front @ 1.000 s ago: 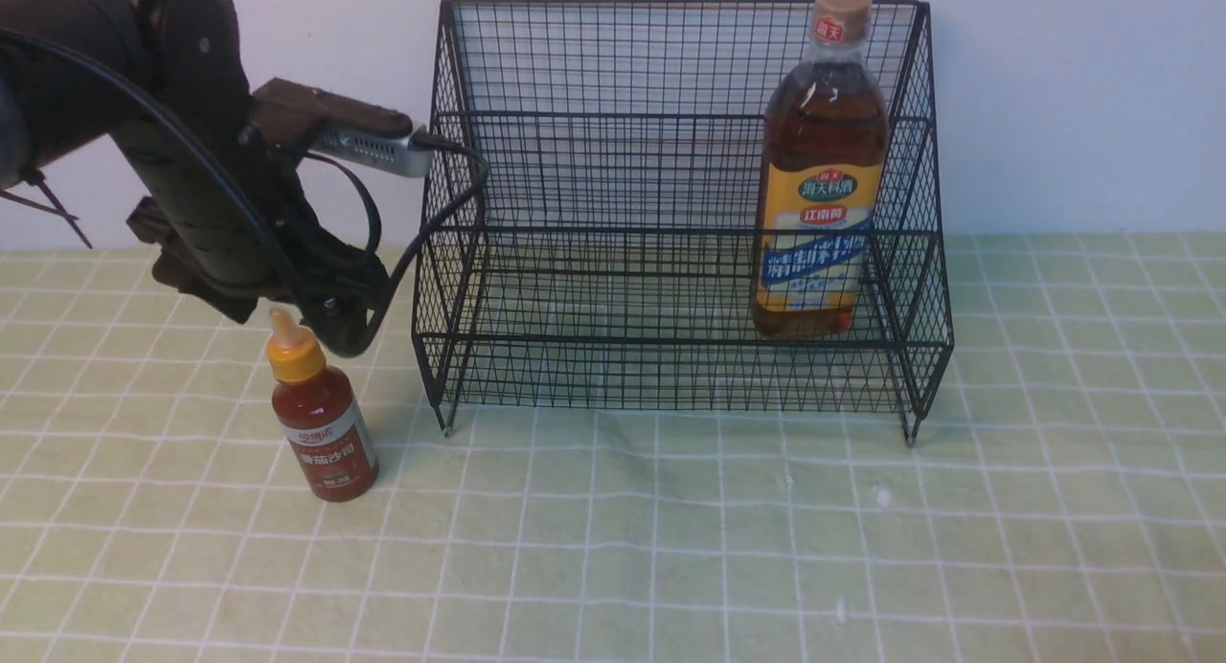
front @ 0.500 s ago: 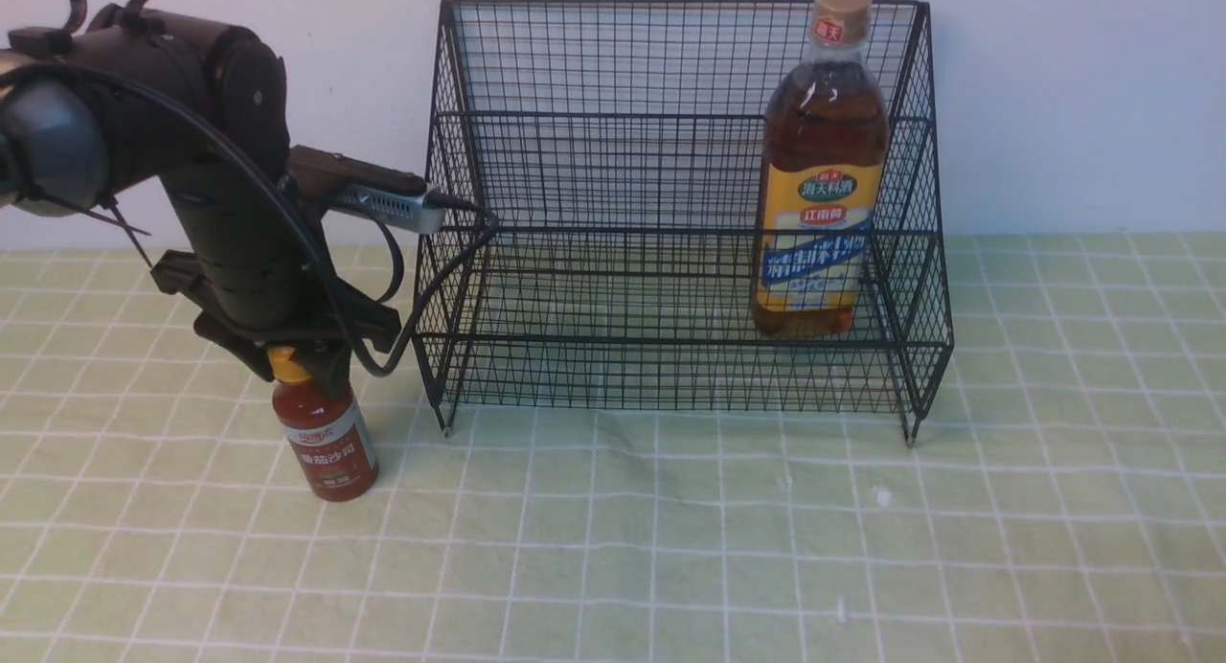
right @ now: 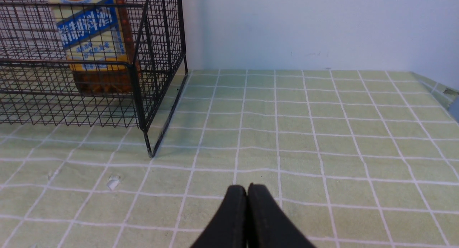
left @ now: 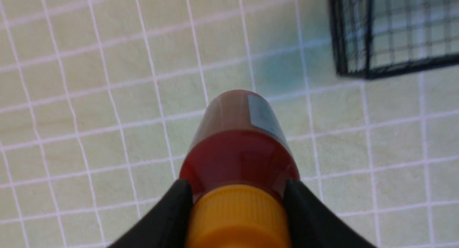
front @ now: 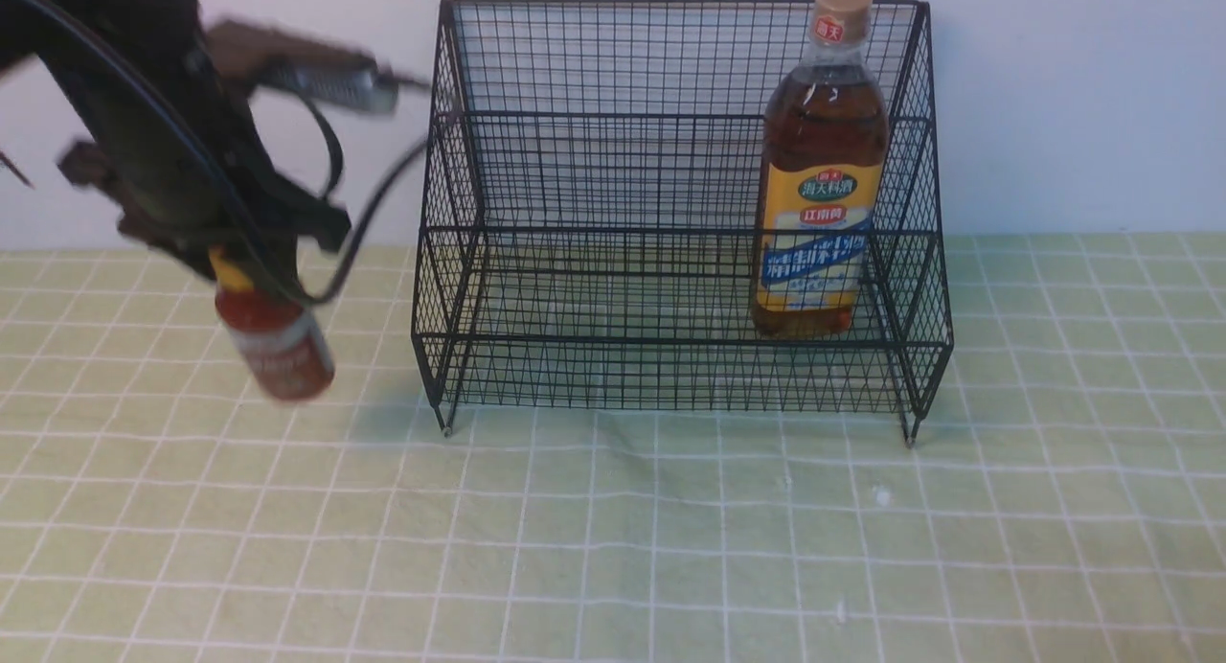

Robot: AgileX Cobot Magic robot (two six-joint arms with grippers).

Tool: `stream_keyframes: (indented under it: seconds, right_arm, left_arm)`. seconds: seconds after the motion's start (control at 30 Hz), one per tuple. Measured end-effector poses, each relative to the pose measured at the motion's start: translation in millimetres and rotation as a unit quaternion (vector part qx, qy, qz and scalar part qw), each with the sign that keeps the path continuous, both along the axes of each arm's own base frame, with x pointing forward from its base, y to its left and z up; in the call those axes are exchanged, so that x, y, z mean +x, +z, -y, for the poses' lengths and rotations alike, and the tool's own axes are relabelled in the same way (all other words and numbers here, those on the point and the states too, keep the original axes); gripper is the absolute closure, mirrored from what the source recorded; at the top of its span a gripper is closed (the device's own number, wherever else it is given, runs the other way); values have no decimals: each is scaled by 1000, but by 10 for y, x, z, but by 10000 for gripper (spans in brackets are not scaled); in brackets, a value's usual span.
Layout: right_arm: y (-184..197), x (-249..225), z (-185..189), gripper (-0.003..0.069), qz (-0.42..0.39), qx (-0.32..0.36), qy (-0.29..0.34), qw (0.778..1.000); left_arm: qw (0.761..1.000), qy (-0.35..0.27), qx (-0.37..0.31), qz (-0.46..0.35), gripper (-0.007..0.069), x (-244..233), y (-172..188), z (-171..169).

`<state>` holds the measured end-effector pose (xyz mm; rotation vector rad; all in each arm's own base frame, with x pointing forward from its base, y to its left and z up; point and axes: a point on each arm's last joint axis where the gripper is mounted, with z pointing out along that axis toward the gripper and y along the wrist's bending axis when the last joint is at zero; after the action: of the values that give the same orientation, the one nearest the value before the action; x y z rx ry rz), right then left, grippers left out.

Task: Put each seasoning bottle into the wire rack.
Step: Use the left arm to grab the condiment bottle closest to it, then use the left arm to put the condiment bottle back on the shelf

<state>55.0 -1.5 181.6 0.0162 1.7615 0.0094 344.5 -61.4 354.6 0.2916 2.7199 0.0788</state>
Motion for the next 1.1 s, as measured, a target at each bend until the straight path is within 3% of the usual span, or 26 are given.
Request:
stream_keyframes:
  seconds: [0.2, 0.3, 0.67, 1.1]
  right_arm:
    - [0, 0, 0, 673, 0, 0, 0, 1000]
    - [0, 0, 0, 673, 0, 0, 0, 1000]
    - [0, 0, 0, 673, 0, 0, 0, 1000]
    - [0, 0, 0, 673, 0, 0, 0, 1000]
  left_arm:
    - [995, -31, -58, 71, 335, -127, 535, 247]
    - [992, -50, -73, 91, 335, -139, 611, 411]
    - [992, -52, -89, 74, 335, 234, 169, 749]
    - [992, -54, -94, 66, 337, 257, 158, 780]
